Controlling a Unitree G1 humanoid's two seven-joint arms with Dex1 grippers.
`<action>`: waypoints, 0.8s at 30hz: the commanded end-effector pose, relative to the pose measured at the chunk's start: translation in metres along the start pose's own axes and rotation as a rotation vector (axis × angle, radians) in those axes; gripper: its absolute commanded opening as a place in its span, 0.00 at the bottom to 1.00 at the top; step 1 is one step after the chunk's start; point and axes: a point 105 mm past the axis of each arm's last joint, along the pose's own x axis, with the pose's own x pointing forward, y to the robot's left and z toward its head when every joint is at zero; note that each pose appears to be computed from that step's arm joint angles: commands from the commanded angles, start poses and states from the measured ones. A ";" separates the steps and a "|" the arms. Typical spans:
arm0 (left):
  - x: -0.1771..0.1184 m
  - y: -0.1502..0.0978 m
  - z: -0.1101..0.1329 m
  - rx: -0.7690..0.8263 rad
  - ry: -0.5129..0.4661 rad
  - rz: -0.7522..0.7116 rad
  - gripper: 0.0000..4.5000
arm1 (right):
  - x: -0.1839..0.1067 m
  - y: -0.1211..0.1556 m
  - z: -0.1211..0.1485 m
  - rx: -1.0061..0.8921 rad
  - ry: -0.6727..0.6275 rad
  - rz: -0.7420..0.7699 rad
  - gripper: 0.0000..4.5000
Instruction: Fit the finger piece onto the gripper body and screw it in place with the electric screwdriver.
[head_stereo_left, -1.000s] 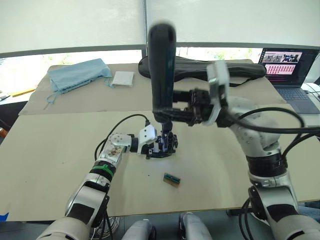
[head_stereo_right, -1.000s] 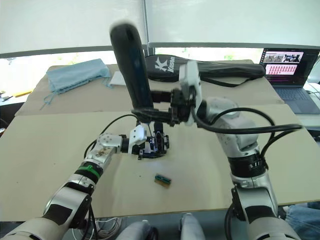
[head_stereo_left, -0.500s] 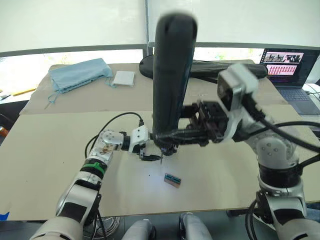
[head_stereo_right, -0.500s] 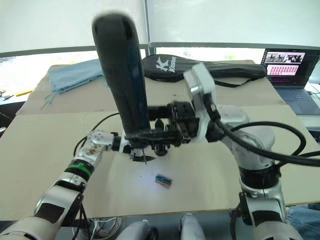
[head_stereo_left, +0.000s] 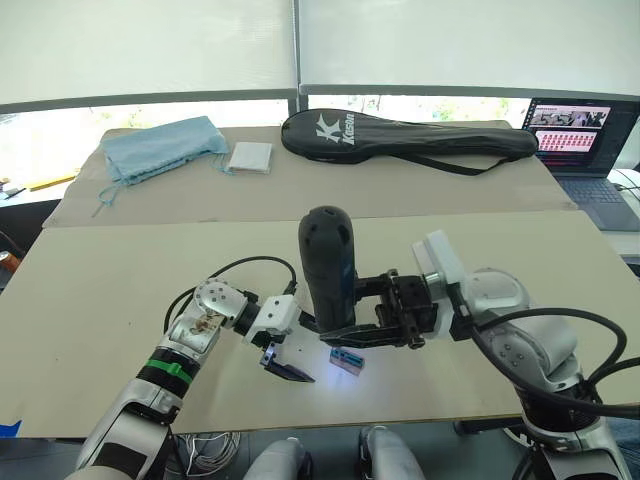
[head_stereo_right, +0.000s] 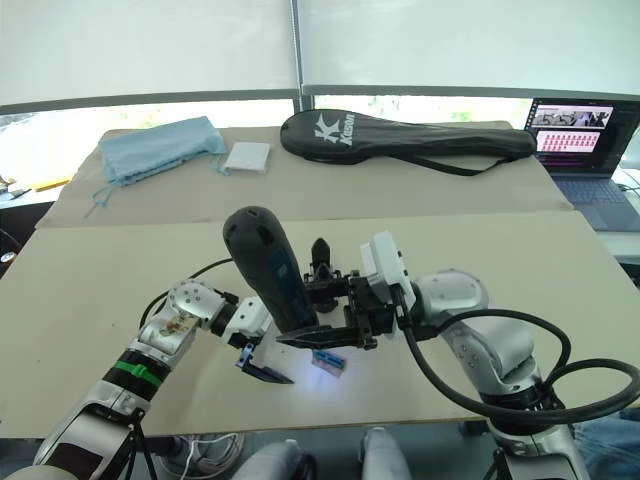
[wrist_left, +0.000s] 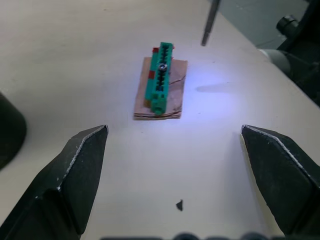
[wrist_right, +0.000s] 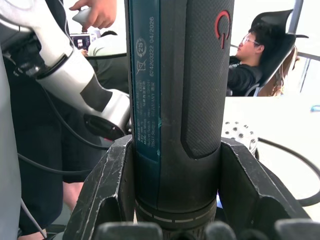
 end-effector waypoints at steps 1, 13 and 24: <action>0.002 -0.003 0.013 0.020 -0.055 0.001 1.00 | -0.001 0.004 0.017 -0.091 -0.038 0.001 0.42; 0.016 0.006 0.010 0.023 -0.072 0.058 1.00 | -0.008 -0.007 0.014 -0.086 -0.051 -0.088 0.42; 0.019 0.007 0.012 0.028 -0.091 0.062 1.00 | -0.013 -0.007 0.009 -0.075 -0.035 -0.105 0.42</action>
